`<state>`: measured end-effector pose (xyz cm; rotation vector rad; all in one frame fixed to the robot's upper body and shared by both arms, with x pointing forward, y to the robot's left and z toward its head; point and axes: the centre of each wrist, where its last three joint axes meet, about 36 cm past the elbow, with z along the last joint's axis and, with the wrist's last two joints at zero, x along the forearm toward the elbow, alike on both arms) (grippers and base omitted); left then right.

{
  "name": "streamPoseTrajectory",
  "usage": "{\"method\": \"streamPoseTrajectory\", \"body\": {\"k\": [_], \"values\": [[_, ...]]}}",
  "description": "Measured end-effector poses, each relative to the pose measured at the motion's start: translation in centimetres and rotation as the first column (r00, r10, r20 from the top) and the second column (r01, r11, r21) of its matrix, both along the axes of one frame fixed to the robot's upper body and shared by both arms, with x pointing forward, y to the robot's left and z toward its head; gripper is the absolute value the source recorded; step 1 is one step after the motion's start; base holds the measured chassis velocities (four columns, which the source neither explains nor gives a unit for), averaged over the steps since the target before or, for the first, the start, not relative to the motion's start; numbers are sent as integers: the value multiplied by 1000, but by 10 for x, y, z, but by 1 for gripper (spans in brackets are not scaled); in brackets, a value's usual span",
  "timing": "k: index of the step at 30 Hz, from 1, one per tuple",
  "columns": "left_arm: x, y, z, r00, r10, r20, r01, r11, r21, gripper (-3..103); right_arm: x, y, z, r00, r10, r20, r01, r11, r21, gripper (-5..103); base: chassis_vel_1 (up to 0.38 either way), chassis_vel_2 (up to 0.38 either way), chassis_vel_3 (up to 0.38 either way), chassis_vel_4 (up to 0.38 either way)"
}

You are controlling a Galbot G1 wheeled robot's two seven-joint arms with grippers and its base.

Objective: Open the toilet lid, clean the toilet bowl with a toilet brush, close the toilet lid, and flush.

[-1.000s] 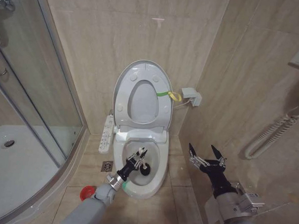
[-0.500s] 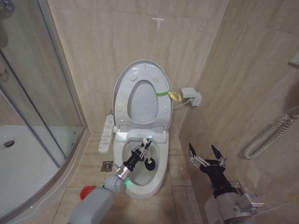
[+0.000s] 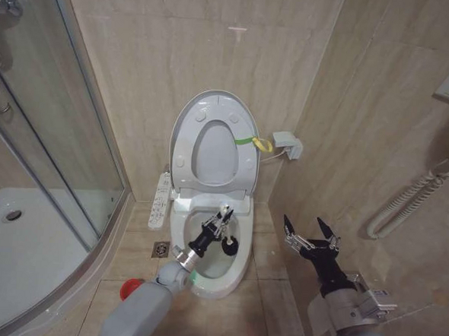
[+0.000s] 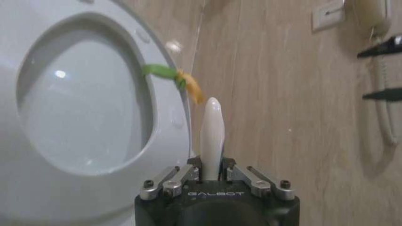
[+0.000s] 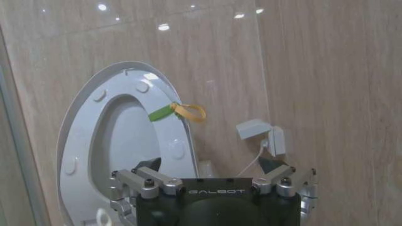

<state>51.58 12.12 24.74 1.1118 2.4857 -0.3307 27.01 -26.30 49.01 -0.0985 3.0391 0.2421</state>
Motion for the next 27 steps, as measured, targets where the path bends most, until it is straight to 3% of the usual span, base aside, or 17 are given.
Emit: {"method": "streamPoseTrajectory", "body": {"k": [3,9,14,17,19,22,27], "values": [[0,9,-15,1000,18,-21,-17,999,27,19,0,0,0,1000,0,0,0,1000,0,100,0,0,0,0],[0,51,-44,998,46,-41,-41,992,119,19,0,0,0,1000,0,0,0,1000,0,100,0,0,0,0],[5,43,-27,999,50,-10,-49,995,81,19,0,0,0,1000,0,0,0,1000,0,100,0,0,0,0],[-1,22,-9,1000,26,5,-26,999,19,19,0,0,0,1000,0,0,0,1000,0,100,0,0,0,0],[-6,19,-12,1000,22,-3,-22,1000,15,19,0,0,0,1000,0,0,0,1000,0,100,0,0,0,0],[-12,22,-26,1000,16,-21,-15,1000,26,19,0,0,0,1000,0,0,0,1000,0,100,0,0,0,0],[-18,44,-49,999,31,-45,-27,995,96,19,0,0,0,1000,0,0,0,1000,0,100,0,0,0,0]]}}
